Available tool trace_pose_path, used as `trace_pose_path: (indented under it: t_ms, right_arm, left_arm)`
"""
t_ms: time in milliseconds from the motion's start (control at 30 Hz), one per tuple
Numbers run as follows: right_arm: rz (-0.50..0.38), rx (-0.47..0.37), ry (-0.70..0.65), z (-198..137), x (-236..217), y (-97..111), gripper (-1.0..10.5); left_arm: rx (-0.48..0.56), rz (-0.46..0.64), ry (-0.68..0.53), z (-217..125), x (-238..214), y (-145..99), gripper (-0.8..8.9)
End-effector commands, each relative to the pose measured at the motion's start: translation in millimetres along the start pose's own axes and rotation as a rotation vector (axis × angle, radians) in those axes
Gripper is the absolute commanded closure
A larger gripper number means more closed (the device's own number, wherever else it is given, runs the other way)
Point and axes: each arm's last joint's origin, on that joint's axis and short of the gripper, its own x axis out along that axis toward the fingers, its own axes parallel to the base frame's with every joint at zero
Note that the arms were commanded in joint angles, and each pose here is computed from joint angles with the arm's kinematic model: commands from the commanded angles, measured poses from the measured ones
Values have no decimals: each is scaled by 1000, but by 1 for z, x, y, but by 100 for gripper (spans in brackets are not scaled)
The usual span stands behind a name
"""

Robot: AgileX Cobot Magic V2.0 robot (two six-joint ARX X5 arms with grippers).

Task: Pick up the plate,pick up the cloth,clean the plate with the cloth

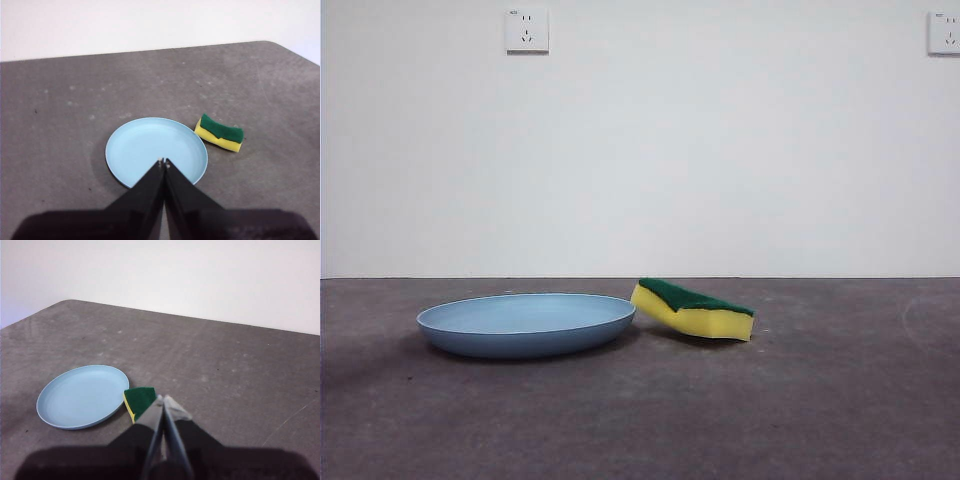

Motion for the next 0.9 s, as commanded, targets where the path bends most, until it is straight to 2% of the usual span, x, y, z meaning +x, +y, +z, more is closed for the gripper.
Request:
trace_pose_path:
  t_ms: [33,267,500,733,900]
  right_arm:
    - [-1,12,-1,-1,1,0,945]
    - [-1,12,-1,-1,1,0,945]
    - [-1,12,-1,-1,1,0,945]
    - [-1,12,-1,-1,1,0,945]
    - [-1,12,-1,-1,1,0,945]
  left_arm:
    - [61,10,-18,0,-1,0,817]
    - [130,130,-91,-9,11,11,817]
    - [89,300,-192,-57,36,35,817]
    - [72,356,-182,-103,49,47,817]
    - [62,346,-145,-124,55,50,817]
